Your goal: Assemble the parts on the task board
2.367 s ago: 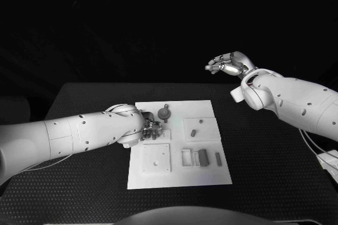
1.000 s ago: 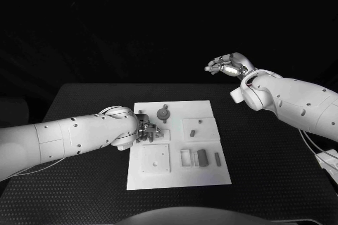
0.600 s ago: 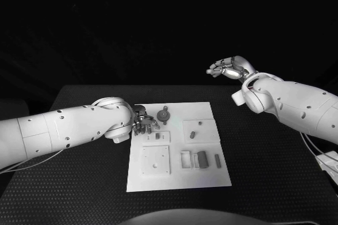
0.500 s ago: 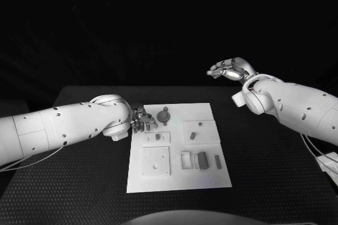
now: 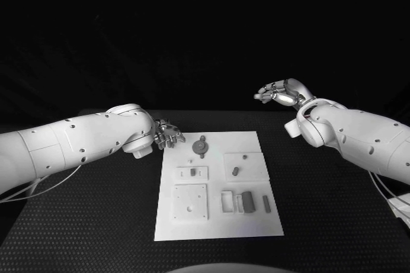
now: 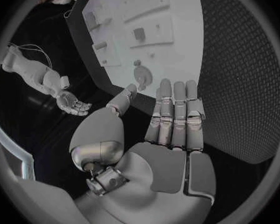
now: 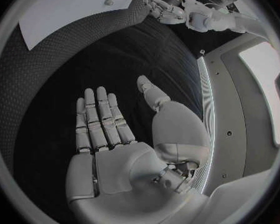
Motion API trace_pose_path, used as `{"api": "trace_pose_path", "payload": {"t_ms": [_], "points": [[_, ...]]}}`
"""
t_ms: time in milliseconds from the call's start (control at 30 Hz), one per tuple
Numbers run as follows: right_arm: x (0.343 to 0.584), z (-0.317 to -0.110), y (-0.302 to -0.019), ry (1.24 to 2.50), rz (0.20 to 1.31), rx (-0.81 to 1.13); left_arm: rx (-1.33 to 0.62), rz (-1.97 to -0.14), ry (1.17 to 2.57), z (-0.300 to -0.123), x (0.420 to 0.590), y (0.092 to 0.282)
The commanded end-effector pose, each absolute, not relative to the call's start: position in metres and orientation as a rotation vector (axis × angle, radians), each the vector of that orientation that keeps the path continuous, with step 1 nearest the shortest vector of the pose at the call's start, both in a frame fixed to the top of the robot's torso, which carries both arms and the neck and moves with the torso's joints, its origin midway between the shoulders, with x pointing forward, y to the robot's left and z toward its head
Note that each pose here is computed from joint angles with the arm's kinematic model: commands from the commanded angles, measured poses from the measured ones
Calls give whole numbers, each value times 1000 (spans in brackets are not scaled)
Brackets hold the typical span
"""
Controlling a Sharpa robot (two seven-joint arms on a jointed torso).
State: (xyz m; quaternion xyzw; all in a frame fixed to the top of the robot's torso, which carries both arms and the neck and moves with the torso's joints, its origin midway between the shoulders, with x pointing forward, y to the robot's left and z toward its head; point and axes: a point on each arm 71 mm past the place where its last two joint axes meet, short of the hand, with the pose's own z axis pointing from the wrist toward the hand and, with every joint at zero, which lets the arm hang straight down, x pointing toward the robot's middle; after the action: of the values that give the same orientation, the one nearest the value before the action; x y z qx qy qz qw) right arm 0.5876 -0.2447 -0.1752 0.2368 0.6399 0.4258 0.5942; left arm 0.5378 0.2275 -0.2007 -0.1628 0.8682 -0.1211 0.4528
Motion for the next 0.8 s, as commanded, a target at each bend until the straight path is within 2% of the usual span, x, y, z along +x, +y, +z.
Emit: {"api": "trace_pose_path", "payload": {"t_ms": [33,200,467,800], "points": [[587,-176,-245,1495,1000,547,-367,-328,2078,-192,551,229],[587,-176,-245,1497,1001,547,-385,-273,2074,-188,567,241],[587,-177,-242,1500,1008,544,-377,-190,2073,-189,587,245],[586,-176,-241,1501,1012,543,-344,-121,2120,-204,595,245]]}}
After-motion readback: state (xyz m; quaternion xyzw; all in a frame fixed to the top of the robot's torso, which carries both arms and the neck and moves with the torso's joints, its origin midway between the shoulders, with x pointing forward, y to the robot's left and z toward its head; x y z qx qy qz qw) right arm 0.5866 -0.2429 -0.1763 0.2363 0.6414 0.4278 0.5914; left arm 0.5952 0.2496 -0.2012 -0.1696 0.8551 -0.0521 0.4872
